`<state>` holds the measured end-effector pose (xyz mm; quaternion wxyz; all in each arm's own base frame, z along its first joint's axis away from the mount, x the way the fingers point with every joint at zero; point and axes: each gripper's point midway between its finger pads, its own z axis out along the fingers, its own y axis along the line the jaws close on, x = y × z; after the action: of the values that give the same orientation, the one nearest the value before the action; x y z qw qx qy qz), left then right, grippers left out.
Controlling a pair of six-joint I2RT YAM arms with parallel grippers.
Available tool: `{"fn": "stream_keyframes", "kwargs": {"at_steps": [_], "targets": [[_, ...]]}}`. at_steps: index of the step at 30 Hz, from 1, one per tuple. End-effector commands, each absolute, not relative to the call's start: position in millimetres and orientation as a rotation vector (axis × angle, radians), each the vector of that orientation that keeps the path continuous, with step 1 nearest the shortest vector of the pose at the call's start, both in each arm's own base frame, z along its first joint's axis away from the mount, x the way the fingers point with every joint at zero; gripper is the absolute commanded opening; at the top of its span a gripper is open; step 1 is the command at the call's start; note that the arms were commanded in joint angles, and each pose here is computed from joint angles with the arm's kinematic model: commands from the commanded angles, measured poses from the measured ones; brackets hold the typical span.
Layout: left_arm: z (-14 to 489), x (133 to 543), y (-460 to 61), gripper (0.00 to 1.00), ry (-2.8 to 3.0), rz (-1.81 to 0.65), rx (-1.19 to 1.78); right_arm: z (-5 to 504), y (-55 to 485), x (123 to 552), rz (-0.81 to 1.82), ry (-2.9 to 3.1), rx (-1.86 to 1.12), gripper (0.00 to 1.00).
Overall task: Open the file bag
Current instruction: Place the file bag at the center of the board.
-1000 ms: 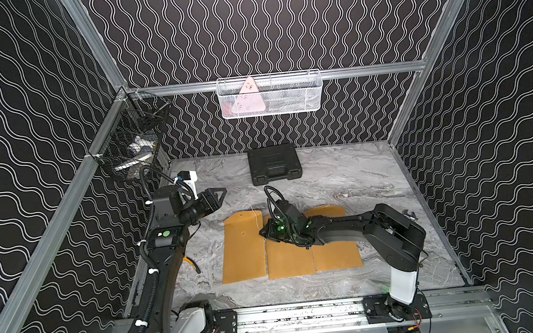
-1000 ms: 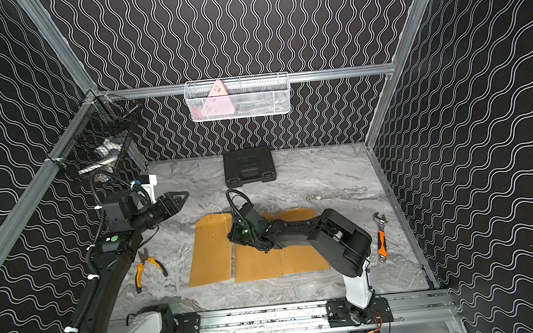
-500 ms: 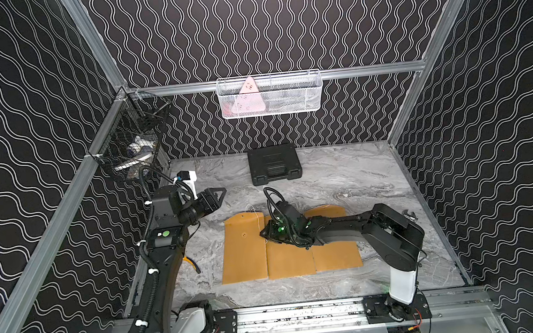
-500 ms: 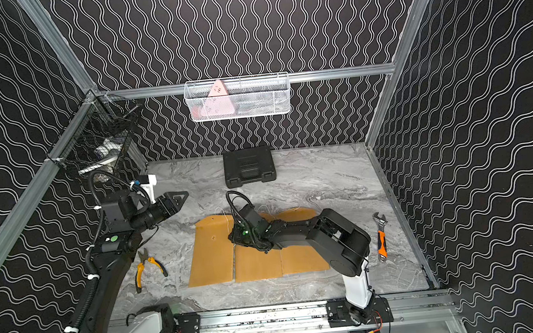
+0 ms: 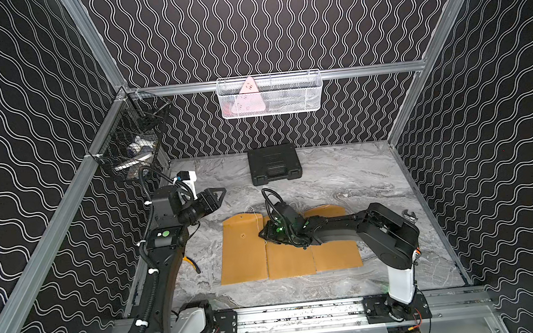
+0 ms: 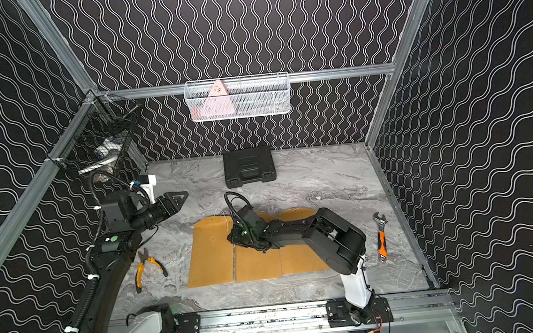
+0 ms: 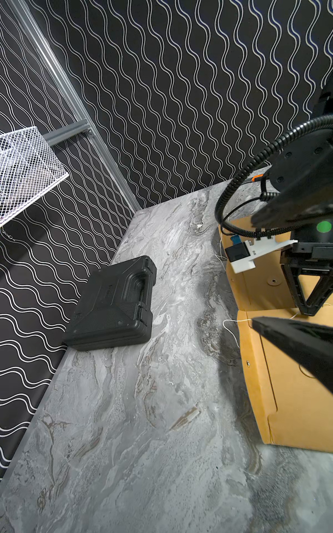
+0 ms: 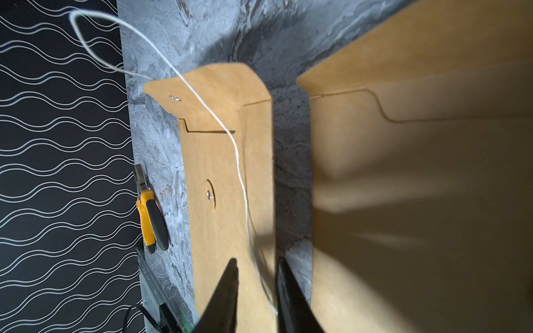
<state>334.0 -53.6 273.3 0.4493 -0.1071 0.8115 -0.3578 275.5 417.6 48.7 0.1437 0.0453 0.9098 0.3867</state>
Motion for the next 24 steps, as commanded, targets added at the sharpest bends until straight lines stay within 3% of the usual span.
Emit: {"fn": "stream_keyframes", "kwargs": {"at_steps": [1, 9, 24], "targets": [[278.6, 335.7, -54.0, 0.53, 1.981, -0.893, -0.25, 47.9, 417.1, 275.4, 1.099, 2.631, 0.144, 0.28], [279.8, 335.7, -54.2, 0.53, 1.975, -0.899, -0.249, 49.0, 413.5, 276.2, 1.067, 2.632, 0.15, 0.36], [278.1, 336.4, -53.4, 0.53, 1.975, -0.902, -0.254, 54.6, 410.5, 277.4, 1.051, 2.618, 0.142, 0.37]]}}
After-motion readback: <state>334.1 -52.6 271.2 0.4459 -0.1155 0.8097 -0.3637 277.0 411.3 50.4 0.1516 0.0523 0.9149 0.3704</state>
